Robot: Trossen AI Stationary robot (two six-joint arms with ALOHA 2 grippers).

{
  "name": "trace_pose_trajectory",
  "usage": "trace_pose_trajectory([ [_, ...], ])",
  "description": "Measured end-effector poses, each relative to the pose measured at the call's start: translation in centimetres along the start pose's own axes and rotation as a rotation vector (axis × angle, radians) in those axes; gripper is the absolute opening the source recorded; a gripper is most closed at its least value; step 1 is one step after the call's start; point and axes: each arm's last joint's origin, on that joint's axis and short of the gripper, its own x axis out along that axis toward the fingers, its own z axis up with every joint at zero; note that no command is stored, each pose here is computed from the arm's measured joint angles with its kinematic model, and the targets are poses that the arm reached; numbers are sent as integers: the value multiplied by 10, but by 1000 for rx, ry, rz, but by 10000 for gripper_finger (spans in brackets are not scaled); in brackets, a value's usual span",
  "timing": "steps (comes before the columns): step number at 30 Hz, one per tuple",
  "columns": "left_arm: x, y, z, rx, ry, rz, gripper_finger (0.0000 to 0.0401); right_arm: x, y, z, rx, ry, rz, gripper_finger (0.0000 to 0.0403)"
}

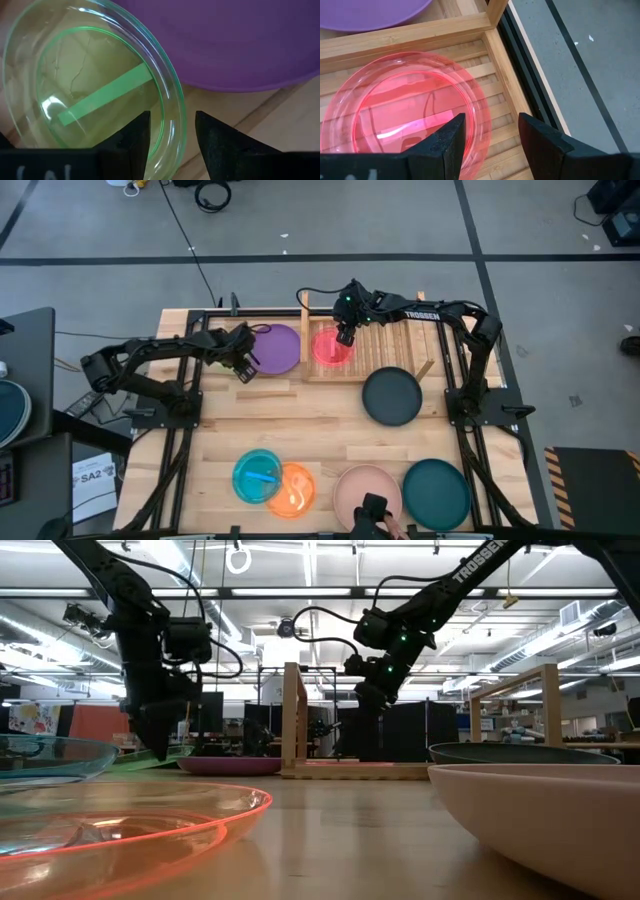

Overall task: Place and stack plates onto a shelf
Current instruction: Stack the small green plate on top of the small pink plate on the shelf

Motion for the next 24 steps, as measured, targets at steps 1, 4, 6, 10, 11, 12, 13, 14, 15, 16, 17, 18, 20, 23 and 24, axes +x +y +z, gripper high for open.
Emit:
trace_pose_trajectory([
  [1, 1, 0, 0, 0, 2, 0, 162, 0, 0, 0, 0, 0, 0, 187],
  [4, 2, 0, 0, 1, 3, 10, 155, 0, 0, 0, 0, 0, 0, 187],
  [6, 2, 0, 0, 1, 2, 25, 145, 0, 0, 0, 0, 0, 0, 187],
  [10, 2, 1, 0, 2, 0, 55, 118, 0, 0, 0, 0, 0, 0, 187],
  [11, 2, 1, 0, 1, 0, 57, 110, 0, 0, 0, 0, 0, 0, 187],
  [12, 2, 1, 0, 1, -1, 57, 102, 0, 0, 0, 0, 0, 0, 187],
  [13, 2, 1, 0, 1, -1, 57, 94, 0, 0, 0, 0, 0, 0, 187],
  [14, 2, 1, 0, 2, 0, 57, 86, 0, 0, 0, 0, 0, 0, 187],
  [15, 2, 1, 0, 1, -1, 57, 78, 0, 0, 0, 0, 0, 0, 187],
  [16, 2, 1, 0, 1, 0, 57, 70, 0, 0, 0, 0, 0, 0, 187],
  [17, 2, 1, 0, 1, 0, 57, 63, 0, 0, 0, 0, 0, 0, 187],
  [18, 2, 1, 0, 1, -1, 57, 55, 0, 0, 0, 0, 0, 0, 187],
  [20, 2, 1, 0, 1, -1, 57, 41, 0, 0, 0, 0, 0, 0, 187],
  [23, 2, 1, 0, 0, -1, 57, 21, 0, 0, 0, 0, 0, 0, 187],
  [24, 2, 1, 0, 0, 0, 58, 15, 0, 0, 0, 0, 0, 0, 187],
])
